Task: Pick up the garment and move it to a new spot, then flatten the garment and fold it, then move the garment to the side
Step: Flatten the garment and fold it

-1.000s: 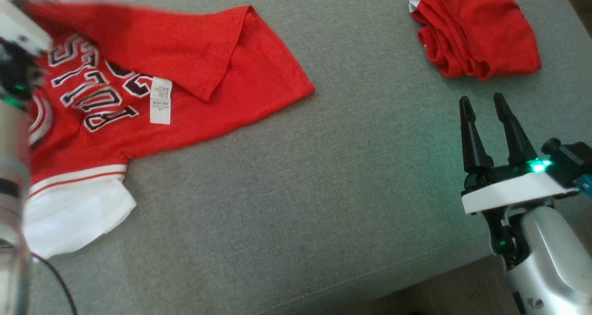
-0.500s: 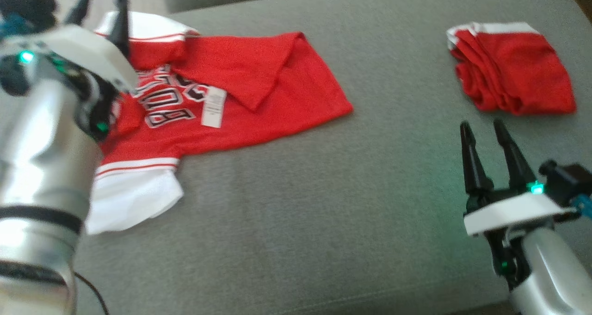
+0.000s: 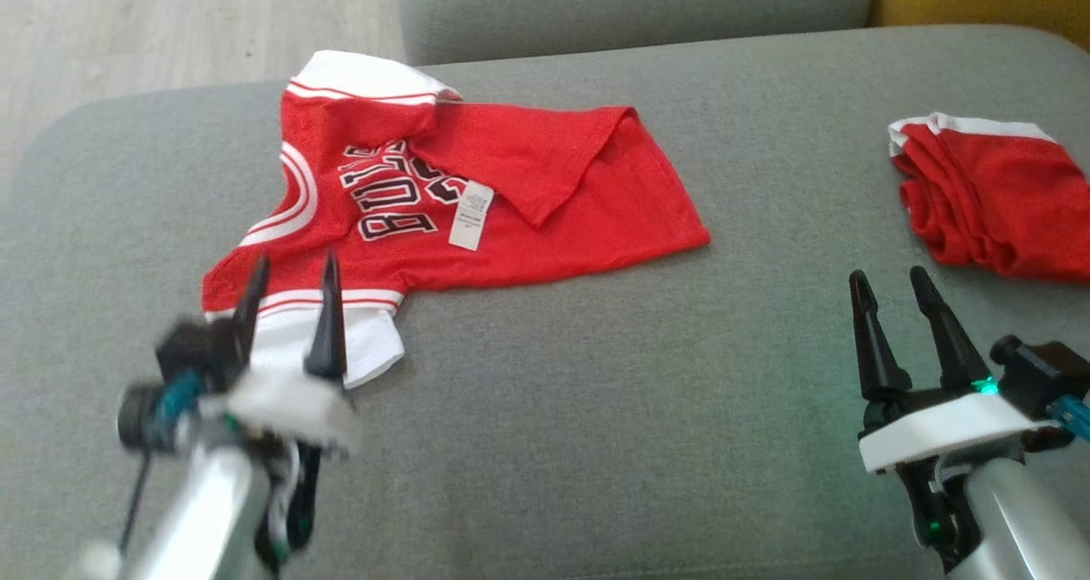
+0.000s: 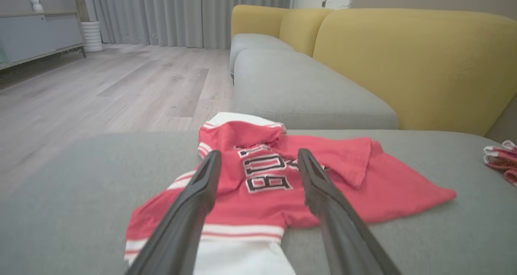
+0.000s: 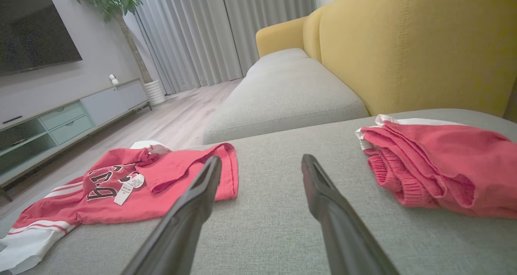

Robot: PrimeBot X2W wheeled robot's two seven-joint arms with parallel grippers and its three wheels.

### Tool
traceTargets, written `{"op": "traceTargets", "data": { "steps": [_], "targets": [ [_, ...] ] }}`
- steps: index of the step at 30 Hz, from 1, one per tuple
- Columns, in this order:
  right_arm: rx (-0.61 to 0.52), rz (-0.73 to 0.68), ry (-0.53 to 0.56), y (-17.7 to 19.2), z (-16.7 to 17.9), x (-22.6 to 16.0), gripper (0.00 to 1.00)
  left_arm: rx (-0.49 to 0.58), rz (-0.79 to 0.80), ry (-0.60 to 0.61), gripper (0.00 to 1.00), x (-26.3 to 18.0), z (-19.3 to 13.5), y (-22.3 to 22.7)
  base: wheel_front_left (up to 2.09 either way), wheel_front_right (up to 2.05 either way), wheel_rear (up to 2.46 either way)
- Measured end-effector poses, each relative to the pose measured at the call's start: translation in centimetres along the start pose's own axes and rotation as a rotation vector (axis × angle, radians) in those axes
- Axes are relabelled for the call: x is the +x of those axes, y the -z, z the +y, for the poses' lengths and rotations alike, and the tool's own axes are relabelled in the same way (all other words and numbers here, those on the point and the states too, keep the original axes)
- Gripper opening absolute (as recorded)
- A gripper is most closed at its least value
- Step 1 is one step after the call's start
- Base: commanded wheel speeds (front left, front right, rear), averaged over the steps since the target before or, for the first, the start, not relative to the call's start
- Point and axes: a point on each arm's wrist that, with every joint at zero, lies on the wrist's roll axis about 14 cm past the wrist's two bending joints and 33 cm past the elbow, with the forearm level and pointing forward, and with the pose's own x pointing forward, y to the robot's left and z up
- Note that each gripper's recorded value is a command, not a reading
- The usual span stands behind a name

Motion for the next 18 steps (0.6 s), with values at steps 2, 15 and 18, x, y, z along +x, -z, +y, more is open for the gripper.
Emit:
{"op": "traceTargets", "data": {
  "steps": [2, 15, 18],
  "targets": [
    [-0.001, 0.003, -0.007, 0.1, 0.2, 0.0, 1.00, 0.004, 0.014, -0.040, 1.00, -1.8, 0.5, 0.8, 0.00, 0.00, 0.00],
    [-0.017, 0.069, -0.068, 1.3, 1.8, 0.8, 1.00, -0.023, -0.001, -0.098, 1.00, -4.3, 0.4, 0.9, 0.00, 0.00, 0.00],
    [-0.013, 0.180, -0.092, 3.2, 2.3, 1.7, 1.00, -0.036, 0.001, -0.099, 1.00, -4.6, 0.2, 1.1, 0.00, 0.00, 0.00]
  ]
}}
